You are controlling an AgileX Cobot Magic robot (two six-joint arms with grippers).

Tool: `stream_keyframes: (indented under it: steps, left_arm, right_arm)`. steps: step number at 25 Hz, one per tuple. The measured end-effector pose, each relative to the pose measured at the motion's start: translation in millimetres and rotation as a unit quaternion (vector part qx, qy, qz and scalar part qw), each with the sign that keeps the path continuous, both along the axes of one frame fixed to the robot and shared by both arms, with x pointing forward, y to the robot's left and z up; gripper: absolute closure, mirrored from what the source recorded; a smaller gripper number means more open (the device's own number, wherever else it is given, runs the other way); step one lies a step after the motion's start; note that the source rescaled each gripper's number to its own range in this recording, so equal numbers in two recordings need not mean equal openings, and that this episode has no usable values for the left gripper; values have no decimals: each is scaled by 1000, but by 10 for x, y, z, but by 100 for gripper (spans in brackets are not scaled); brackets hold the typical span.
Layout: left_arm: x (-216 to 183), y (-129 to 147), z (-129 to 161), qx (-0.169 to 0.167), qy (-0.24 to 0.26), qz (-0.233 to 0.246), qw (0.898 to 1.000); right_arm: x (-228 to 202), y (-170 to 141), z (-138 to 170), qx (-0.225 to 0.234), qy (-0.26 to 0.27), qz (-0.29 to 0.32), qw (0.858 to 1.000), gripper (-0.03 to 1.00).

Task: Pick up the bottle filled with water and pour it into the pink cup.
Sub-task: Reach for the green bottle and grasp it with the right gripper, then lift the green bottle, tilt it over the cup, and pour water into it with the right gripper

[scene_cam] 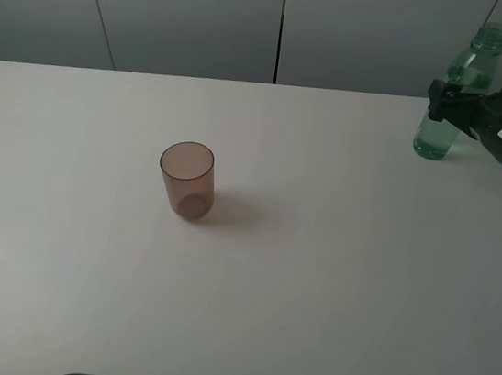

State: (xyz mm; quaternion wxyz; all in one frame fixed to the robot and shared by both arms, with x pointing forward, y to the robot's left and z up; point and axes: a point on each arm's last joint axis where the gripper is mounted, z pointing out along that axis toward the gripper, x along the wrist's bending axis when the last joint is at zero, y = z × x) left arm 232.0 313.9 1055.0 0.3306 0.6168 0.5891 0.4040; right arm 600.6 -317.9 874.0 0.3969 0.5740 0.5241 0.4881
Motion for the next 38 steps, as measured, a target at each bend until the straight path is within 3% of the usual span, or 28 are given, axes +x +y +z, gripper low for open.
stream_keyframes:
  steps: [19,20,21,22,23,24,38]
  left_arm:
    - [0,0,0,0,0,0,1000]
    - [0,0,0,0,0,0,1000]
    - [0,0,0,0,0,0,1000]
    - [0,0,0,0,0,0,1000]
    - [0,0,0,0,0,0,1000]
    - [0,0,0,0,0,0,1000]
    - [0,0,0,0,0,0,1000]
  right_arm:
    - [287,-41,8,-12,35,-5,999,-3]
    - [286,-41,4,-13,37,-5,999,8]
    - [286,-40,4,-13,37,-4,999,25]
    - [286,-39,4,-13,37,-3,999,54]
    - [287,-37,5,-14,37,-2,999,91]
    - [291,-41,7,-16,37,-4,999,96]
    - [295,-41,-6,-22,48,-1,999,96]
